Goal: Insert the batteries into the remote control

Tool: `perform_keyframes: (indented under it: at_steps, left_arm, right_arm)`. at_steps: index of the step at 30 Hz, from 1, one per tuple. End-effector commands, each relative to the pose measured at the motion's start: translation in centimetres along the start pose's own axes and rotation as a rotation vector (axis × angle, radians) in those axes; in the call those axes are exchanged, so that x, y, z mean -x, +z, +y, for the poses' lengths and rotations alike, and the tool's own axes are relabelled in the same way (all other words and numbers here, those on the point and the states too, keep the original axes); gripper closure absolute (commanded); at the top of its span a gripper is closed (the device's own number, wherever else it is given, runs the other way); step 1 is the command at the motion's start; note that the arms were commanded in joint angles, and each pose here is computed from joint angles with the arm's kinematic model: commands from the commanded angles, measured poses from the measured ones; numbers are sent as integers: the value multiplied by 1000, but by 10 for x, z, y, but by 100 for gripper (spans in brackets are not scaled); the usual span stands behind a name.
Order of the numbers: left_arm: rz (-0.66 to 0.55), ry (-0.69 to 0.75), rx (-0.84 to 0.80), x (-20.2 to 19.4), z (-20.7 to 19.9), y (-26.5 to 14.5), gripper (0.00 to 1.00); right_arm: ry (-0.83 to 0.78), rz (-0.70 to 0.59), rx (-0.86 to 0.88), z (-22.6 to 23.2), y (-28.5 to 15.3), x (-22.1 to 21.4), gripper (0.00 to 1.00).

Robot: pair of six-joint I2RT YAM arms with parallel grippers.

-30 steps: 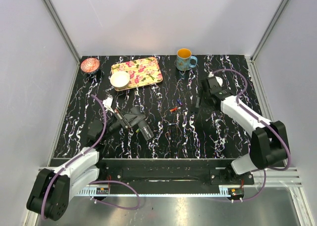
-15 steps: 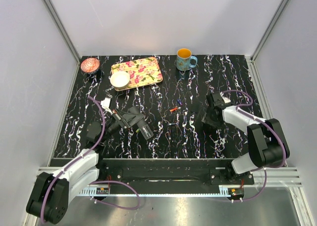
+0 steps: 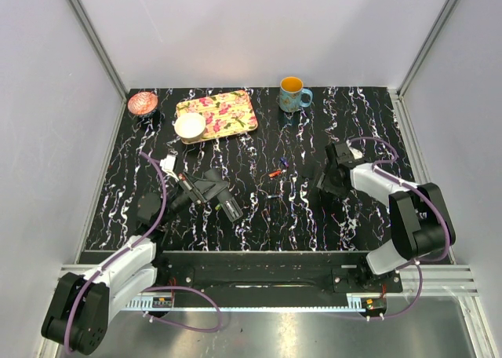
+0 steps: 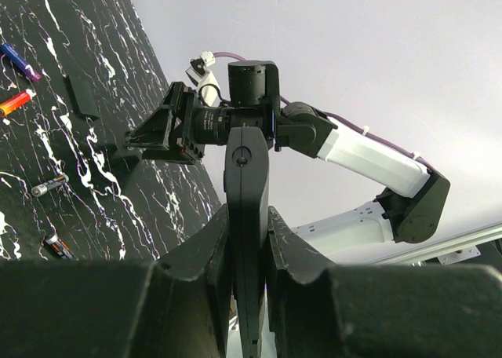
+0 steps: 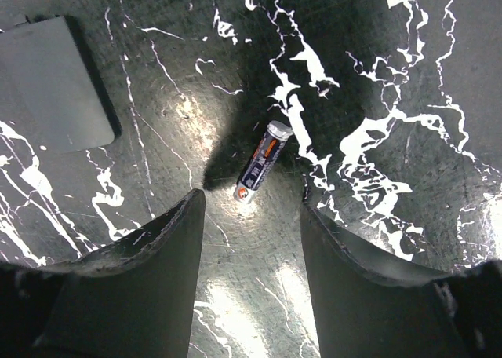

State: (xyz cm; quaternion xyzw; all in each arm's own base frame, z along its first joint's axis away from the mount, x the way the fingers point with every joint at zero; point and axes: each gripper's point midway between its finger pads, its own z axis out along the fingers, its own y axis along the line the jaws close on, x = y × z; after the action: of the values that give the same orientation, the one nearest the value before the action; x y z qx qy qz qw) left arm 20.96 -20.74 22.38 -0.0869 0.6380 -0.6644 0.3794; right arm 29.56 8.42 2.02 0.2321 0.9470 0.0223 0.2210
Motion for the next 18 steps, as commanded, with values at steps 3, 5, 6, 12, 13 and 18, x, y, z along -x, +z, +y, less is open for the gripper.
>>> perform_keyframes:
  at_steps: [3, 5, 6, 12, 13, 18]
  left_arm:
    - [-3, 61, -59, 6, -19, 4, 100]
    - [1, 58, -58, 6, -19, 4, 100]
    - [2, 59, -58, 6, -19, 4, 100]
    - [-2, 58, -49, 6, -17, 3, 100]
    - [0, 53, -44, 4, -15, 3, 100]
    - [7, 43, -42, 3, -15, 2, 100]
  right_arm:
    - [-18, -46, 44, 11, -12, 17, 41]
    - [-21, -53, 73, 14, -20, 18, 41]
    - [-21, -57, 76, 14, -22, 19, 40]
    - [-3, -119, 28, 5, -28, 33, 39]
    - [2, -117, 26, 6, -27, 34, 39]
    - [23, -88, 10, 13, -15, 36, 42]
